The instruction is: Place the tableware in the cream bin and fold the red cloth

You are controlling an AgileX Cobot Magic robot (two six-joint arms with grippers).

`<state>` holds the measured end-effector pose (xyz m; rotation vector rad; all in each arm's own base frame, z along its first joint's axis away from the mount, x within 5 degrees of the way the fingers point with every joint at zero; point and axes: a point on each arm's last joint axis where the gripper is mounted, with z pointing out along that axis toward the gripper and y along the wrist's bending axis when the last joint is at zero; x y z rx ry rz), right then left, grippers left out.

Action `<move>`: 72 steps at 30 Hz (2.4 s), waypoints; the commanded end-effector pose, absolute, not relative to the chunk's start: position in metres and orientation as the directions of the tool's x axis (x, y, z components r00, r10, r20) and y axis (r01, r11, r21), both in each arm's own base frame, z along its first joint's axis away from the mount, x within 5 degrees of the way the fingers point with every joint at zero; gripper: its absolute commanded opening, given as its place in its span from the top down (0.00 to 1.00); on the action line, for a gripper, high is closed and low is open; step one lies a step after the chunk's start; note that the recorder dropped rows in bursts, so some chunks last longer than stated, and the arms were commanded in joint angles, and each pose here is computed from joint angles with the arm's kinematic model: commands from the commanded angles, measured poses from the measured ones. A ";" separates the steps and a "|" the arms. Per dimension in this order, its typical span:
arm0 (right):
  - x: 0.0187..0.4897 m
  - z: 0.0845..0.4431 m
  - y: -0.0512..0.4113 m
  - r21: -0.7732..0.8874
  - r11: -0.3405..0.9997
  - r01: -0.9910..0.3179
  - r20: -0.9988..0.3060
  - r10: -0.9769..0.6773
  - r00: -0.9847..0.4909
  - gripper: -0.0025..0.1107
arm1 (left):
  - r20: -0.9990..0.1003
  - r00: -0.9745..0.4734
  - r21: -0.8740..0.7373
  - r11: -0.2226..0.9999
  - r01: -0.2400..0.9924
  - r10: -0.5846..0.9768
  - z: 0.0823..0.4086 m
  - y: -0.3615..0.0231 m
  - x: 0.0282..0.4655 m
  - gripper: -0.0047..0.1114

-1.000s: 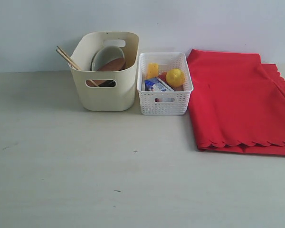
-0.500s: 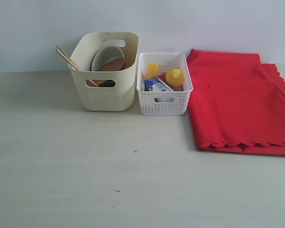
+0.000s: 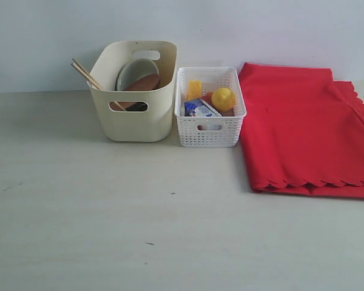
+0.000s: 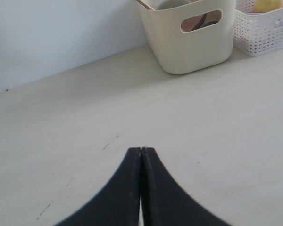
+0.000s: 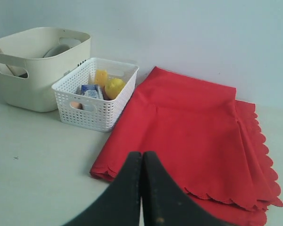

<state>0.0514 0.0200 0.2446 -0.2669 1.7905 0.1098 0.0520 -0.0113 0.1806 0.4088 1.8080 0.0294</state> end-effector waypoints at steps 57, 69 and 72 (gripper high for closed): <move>0.051 0.241 0.021 -0.067 0.965 -0.254 -0.963 -0.129 -0.236 0.98 | -0.958 -0.277 -0.105 0.989 0.107 -0.072 0.181 -0.008 0.053 0.96; 0.051 0.241 0.021 -0.067 0.965 -0.254 -0.963 -0.129 -0.236 0.98 | -0.958 -0.277 -0.105 0.989 0.107 -0.072 0.181 -0.008 0.053 0.96; 0.051 0.241 0.021 -0.067 0.965 -0.254 -0.963 -0.129 -0.236 0.98 | -0.958 -0.277 -0.105 0.989 0.107 -0.072 0.181 -0.008 0.053 0.96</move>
